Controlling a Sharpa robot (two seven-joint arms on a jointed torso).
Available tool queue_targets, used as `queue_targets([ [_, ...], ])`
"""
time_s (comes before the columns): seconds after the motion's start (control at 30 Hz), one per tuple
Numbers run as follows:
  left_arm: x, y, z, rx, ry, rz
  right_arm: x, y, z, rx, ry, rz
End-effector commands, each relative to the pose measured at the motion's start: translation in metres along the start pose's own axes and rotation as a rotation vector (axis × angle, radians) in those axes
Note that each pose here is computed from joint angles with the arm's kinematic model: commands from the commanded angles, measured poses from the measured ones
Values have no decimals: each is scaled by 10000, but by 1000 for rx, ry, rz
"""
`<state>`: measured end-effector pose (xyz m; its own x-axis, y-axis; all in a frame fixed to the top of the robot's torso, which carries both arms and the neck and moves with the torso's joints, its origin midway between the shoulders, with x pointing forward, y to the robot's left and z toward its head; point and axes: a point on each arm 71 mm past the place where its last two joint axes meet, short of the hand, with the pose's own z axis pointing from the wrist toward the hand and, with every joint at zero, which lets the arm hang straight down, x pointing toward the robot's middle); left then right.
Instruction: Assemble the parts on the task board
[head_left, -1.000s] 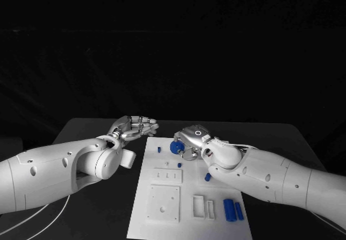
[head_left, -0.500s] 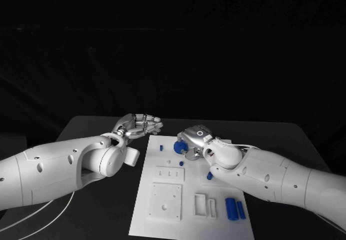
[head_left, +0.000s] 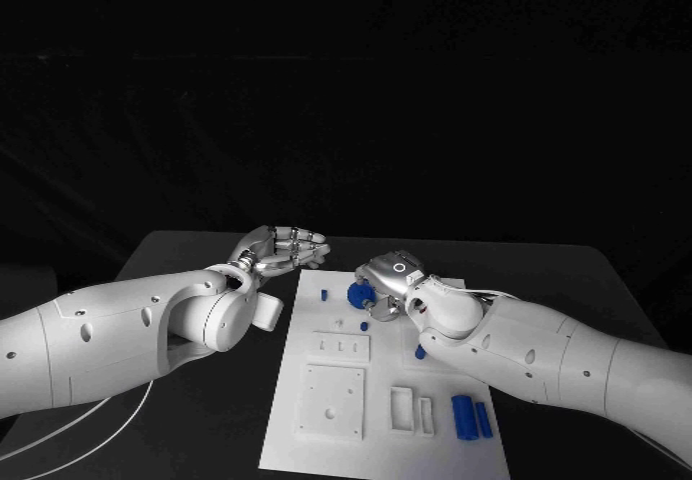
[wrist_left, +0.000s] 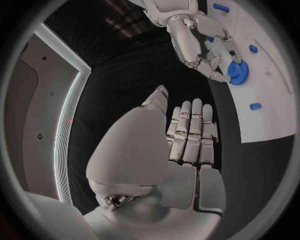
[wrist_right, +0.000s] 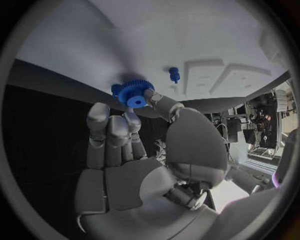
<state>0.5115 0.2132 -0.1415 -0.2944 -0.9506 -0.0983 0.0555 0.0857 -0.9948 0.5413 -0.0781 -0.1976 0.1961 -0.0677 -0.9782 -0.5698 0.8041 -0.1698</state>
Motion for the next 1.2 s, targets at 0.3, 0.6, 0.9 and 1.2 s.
queue_targets([
  [0.3, 60, -32, 16, 14, 18, 1, 55, 59, 14, -4, 27, -9],
  [0.6, 67, -35, 18, 15, 18, 1, 60, 67, 27, 5, 35, -6],
  [0.9, 59, -35, 18, 14, 16, 1, 79, 61, 30, 14, 59, 10],
  [1.2, 40, -31, 20, 11, 11, 3, 121, 12, 21, 31, 105, 24],
])
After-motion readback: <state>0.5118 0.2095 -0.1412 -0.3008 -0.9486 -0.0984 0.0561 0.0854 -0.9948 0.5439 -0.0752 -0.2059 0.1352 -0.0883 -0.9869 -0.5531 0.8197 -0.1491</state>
